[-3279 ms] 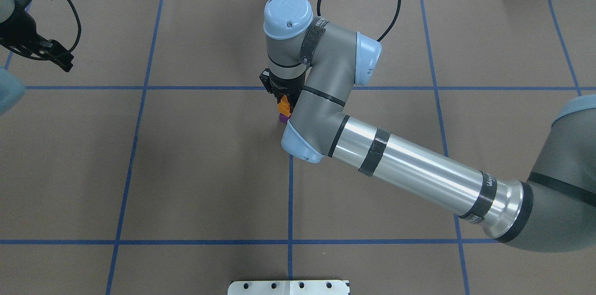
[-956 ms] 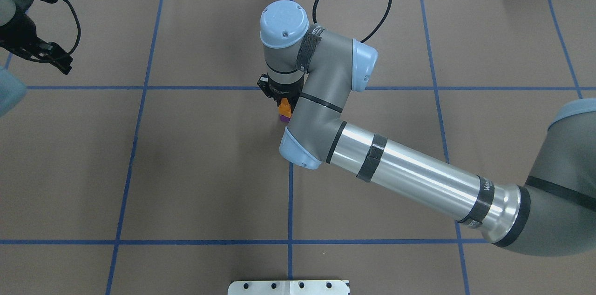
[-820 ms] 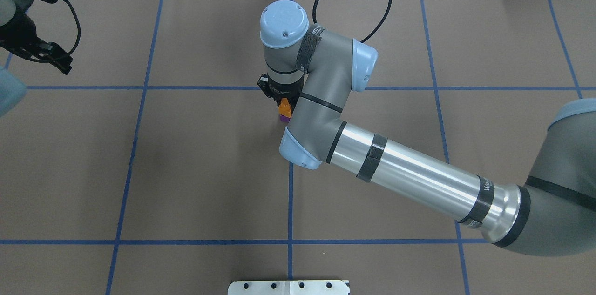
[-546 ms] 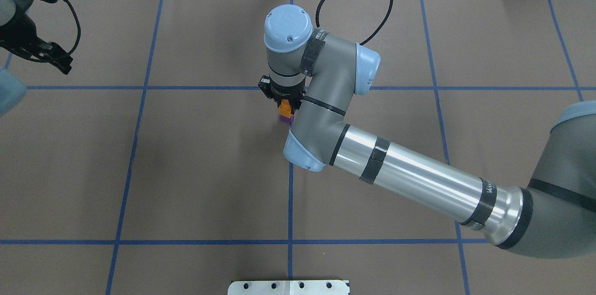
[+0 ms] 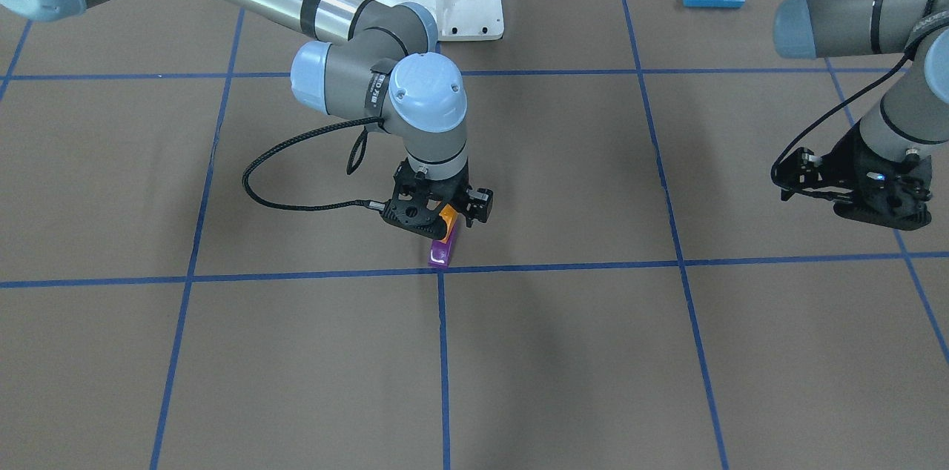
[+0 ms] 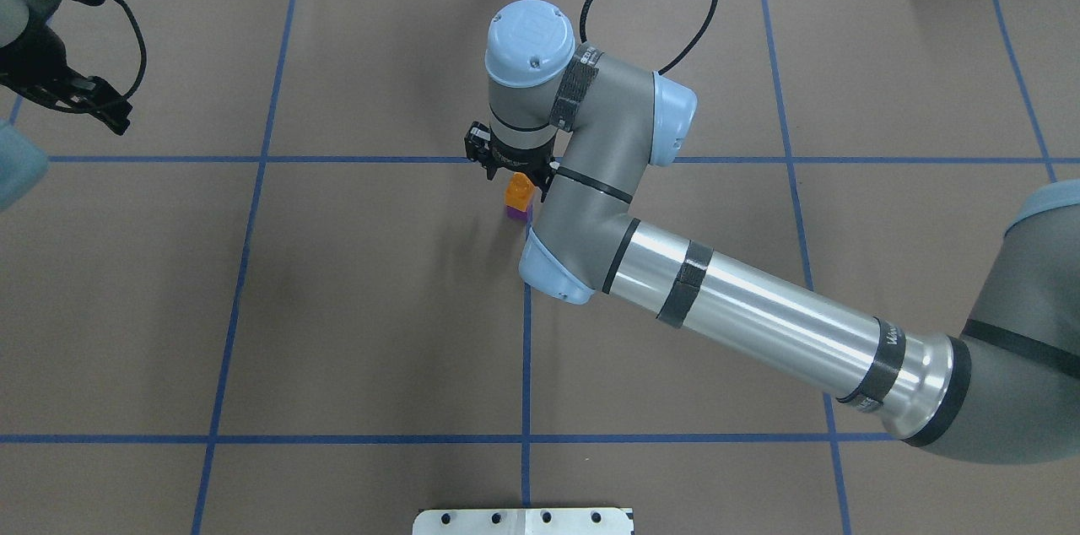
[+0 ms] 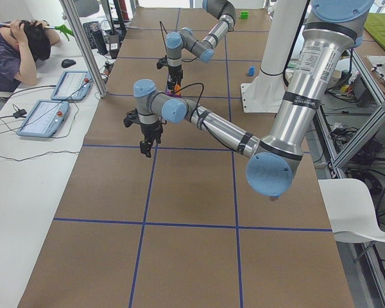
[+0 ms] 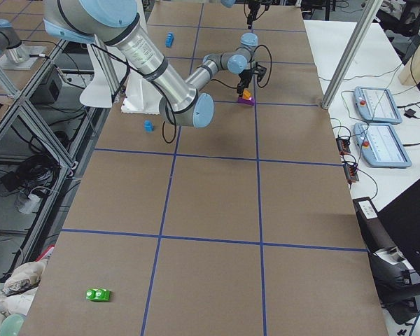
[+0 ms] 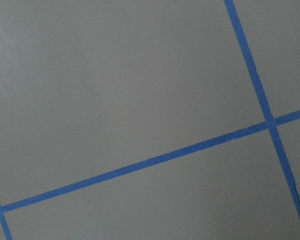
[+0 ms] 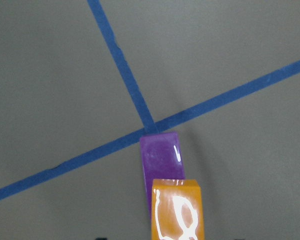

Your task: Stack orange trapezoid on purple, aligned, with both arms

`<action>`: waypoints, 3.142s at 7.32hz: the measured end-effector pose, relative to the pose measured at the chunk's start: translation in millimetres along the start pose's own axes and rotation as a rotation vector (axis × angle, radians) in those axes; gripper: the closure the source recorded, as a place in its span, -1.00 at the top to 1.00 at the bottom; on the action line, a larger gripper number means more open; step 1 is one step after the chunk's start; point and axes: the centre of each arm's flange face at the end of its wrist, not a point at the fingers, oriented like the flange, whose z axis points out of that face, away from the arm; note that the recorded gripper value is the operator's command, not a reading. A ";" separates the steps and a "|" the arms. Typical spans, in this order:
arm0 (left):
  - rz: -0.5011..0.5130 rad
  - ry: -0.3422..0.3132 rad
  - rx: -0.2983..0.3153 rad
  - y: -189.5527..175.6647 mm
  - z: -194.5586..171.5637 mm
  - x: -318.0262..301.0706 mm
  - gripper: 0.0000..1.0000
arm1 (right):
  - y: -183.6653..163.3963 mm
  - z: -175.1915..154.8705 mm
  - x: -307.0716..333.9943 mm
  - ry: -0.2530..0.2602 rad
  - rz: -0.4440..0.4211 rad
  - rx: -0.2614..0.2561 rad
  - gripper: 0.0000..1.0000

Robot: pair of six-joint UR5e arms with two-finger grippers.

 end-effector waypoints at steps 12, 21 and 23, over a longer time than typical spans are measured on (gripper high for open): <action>-0.145 0.085 0.033 144.7 -15.7 -291.5 1.00 | -284.4 -150.6 592.2 0.160 -0.591 0.014 1.00; -0.143 0.070 0.040 149.2 -11.6 -298.1 1.00 | -292.1 -172.2 754.6 0.008 -0.444 0.021 1.00; -0.145 0.067 0.037 149.3 -10.8 -298.8 1.00 | -273.2 -195.5 748.9 0.048 -0.424 0.028 1.00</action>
